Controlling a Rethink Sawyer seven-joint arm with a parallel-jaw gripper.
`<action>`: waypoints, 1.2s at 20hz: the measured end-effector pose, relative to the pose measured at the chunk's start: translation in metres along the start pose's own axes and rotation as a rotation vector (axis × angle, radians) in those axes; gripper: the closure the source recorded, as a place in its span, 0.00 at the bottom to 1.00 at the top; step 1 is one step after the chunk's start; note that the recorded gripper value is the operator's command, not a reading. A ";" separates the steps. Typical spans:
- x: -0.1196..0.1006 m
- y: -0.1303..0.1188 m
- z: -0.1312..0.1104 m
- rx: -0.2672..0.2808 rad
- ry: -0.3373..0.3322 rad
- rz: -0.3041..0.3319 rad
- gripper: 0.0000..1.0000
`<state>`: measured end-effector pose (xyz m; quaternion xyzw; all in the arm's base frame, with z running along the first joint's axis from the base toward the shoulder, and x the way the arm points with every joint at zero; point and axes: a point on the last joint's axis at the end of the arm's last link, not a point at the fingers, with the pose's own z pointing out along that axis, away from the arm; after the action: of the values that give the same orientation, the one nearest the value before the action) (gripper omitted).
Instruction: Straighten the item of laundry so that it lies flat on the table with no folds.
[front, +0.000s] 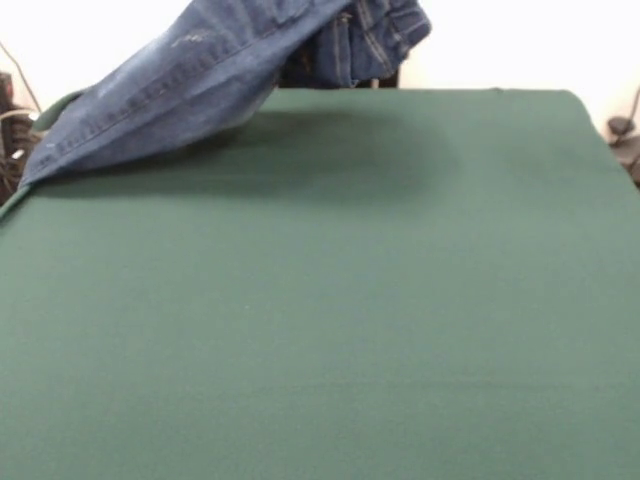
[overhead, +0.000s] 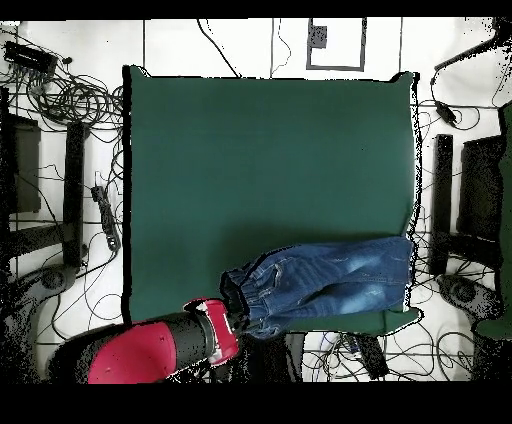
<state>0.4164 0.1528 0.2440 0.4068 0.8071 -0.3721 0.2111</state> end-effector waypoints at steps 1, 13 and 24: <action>-0.001 0.002 -0.001 0.006 0.000 0.004 1.00; 0.000 0.018 -0.026 0.028 0.028 0.049 1.00; 0.009 0.033 -0.079 -0.002 0.053 0.079 1.00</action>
<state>0.4349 0.2316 0.2739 0.4479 0.7962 -0.3515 0.2048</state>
